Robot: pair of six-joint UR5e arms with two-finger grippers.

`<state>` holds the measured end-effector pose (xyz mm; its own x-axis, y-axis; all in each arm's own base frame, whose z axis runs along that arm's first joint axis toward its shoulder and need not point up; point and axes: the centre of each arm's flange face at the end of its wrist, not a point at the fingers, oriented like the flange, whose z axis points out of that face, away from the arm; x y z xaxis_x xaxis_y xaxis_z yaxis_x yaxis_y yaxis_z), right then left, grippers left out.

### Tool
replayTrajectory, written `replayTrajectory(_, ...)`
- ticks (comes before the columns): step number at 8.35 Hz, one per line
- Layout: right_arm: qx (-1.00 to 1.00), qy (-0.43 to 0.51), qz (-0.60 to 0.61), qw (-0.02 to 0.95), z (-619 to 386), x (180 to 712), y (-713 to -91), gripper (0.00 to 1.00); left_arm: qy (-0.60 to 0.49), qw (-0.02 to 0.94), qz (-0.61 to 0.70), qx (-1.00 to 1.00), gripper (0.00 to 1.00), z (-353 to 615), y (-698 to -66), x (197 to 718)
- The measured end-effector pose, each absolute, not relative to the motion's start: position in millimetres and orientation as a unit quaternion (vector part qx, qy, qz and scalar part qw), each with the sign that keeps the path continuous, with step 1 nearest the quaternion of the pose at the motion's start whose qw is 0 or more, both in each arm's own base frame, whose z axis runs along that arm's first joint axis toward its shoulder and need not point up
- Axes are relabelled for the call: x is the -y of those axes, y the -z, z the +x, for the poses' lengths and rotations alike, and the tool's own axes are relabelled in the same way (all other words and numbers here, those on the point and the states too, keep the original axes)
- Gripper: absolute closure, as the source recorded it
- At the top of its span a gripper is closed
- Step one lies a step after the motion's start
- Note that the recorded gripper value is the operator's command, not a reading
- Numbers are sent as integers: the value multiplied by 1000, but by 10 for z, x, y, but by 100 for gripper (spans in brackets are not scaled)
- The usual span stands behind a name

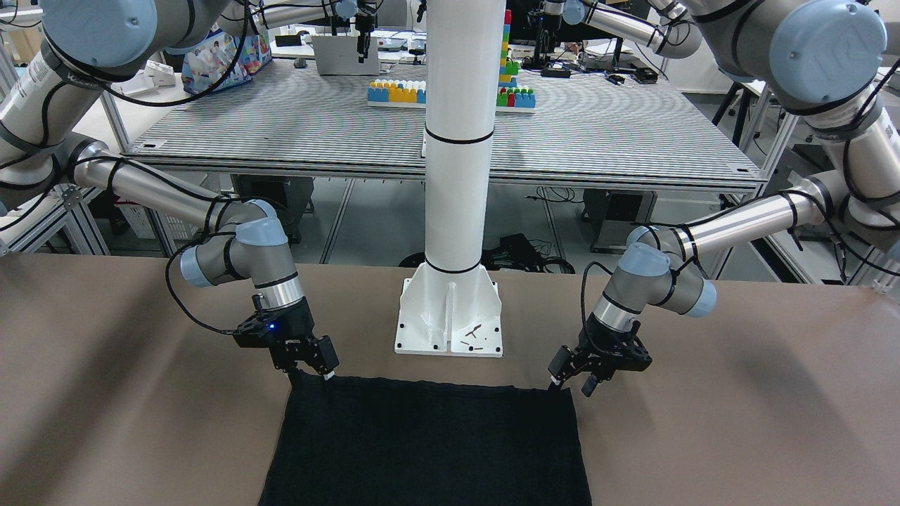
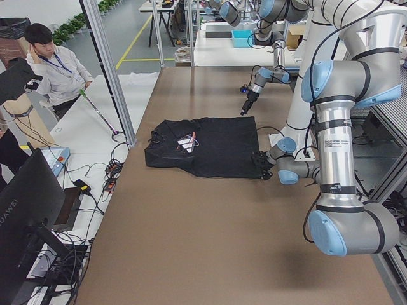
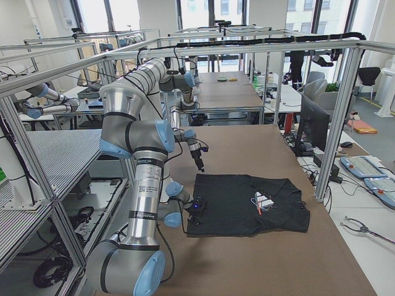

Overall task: Fold clothes
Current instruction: 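Lower both grippers and pinch the two hem corners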

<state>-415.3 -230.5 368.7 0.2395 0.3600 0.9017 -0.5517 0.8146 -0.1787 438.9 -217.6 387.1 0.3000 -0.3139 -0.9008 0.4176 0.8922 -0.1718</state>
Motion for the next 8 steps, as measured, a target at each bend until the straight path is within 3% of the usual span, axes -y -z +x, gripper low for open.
replayTrajectory(2, 544, -291, 88, 782, -4133, 2299, -3706, 6, 225, 806, 43, -546, 1, 4518, -4061, 2045)
replayTrajectory(3, 544, -291, 88, 782, -4130, 2299, -3708, 6, 224, 804, 42, -550, 12, 4553, -4112, 2003)
replayTrajectory(5, 544, -291, 88, 782, -4128, 2298, -3710, 6, 225, 798, 42, -557, 50, 4565, -4129, 1975)
replayTrajectory(8, 543, -292, 89, 782, -4125, 2299, -3715, 6, 225, 795, 43, -562, 59, 4524, -4120, 1973)
